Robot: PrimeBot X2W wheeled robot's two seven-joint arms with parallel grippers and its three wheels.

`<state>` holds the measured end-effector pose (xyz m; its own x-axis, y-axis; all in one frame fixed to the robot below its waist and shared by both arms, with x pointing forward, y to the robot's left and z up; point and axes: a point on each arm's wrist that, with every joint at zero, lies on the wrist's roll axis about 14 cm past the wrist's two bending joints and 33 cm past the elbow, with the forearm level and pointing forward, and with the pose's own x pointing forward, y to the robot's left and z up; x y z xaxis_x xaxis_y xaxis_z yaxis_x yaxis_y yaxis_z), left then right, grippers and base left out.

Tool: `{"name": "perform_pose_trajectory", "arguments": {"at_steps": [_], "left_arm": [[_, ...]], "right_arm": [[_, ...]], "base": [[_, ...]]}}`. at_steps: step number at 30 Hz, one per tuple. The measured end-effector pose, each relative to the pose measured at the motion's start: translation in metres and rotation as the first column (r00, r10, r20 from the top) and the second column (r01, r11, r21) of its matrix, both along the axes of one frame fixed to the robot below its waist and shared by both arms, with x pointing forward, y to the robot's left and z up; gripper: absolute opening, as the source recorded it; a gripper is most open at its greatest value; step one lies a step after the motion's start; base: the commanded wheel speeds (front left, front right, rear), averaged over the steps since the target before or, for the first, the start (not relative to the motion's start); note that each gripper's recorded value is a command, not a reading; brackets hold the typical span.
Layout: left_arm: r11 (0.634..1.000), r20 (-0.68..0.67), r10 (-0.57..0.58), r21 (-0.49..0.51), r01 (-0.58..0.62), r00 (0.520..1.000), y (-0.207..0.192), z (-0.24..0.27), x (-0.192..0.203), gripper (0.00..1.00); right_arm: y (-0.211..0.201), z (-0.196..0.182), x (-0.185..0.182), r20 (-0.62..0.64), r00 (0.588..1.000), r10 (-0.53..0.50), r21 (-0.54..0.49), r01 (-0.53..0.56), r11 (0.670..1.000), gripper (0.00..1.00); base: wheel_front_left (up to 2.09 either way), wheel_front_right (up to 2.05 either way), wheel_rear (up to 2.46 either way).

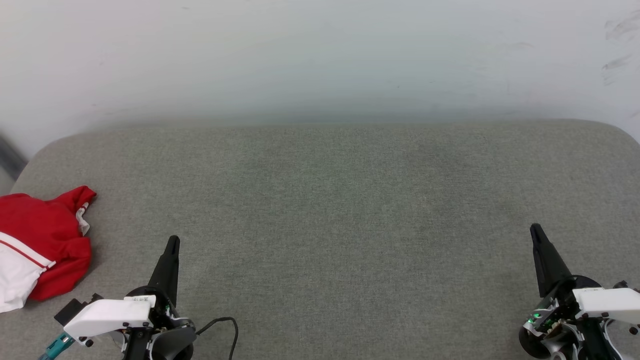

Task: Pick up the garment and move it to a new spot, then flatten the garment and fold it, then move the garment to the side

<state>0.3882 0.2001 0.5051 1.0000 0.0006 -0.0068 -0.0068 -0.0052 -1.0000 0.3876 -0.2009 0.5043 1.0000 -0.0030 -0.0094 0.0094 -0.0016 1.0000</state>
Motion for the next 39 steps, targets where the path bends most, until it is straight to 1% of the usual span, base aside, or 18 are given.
{"name": "perform_pose_trajectory", "arguments": {"at_steps": [39], "left_arm": [[1.000, 0.000, 0.000, 0.000, 0.000, 1.000, 0.0000, 0.0000, 0.0000, 0.00]], "right_arm": [[0.0000, 0.0000, 0.0000, 0.000, 1.000, 0.000, 0.000, 0.000, 1.000, 0.00]], "base": [[0.00, 0.00, 0.00]]}}
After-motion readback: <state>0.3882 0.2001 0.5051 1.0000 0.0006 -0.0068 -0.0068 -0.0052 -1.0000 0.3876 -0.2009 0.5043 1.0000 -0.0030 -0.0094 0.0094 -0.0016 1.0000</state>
